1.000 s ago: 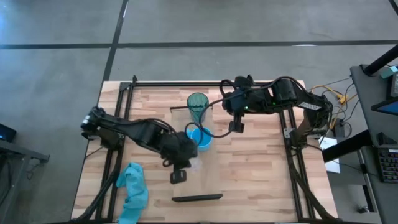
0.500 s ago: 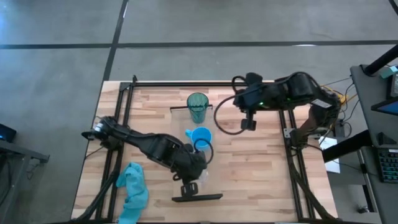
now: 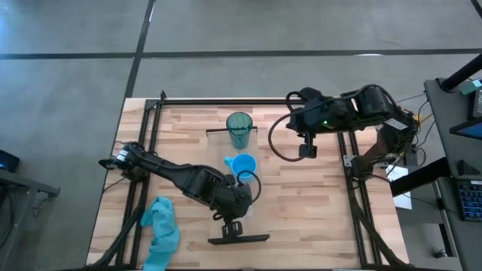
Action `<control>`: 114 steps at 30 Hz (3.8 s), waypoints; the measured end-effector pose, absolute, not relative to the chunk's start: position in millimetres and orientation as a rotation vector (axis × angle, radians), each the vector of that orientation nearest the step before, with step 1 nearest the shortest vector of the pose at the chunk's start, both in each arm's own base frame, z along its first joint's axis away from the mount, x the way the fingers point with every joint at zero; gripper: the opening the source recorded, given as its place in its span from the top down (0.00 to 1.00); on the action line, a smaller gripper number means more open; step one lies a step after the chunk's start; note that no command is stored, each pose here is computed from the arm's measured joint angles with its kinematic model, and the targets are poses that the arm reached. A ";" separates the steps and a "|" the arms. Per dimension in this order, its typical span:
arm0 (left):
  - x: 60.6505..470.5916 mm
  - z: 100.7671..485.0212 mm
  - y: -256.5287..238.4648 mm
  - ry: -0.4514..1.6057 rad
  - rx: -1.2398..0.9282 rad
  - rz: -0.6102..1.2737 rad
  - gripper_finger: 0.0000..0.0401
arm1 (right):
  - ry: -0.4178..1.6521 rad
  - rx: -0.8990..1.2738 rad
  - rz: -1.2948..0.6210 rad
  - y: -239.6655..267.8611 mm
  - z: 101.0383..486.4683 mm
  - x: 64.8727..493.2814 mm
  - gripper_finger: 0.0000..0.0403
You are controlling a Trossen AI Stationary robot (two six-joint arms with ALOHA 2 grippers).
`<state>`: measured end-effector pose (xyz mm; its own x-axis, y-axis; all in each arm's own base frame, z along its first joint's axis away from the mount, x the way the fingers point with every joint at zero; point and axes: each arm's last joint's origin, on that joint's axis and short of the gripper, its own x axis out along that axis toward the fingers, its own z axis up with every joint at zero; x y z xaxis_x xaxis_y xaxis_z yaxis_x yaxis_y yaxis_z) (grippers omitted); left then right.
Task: Stack small to large cups/mugs on shelf
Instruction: Put the clear mug on the shelf, then adjust the light blue mug
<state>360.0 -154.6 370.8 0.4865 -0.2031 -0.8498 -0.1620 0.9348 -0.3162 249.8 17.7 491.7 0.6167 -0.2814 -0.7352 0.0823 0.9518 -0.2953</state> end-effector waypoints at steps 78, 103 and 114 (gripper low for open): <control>348.8 398.1 -66.3 0.924 -0.172 0.242 1.00 | 0.912 -0.052 -0.113 37.9 369.6 318.6 0.98; 359.2 370.3 -54.5 0.964 -0.193 0.279 1.00 | 0.857 0.029 -0.157 24.2 347.6 333.3 0.98; 361.1 365.4 -53.3 0.967 -0.194 0.278 1.00 | 0.881 0.048 -0.180 18.5 332.7 334.4 0.98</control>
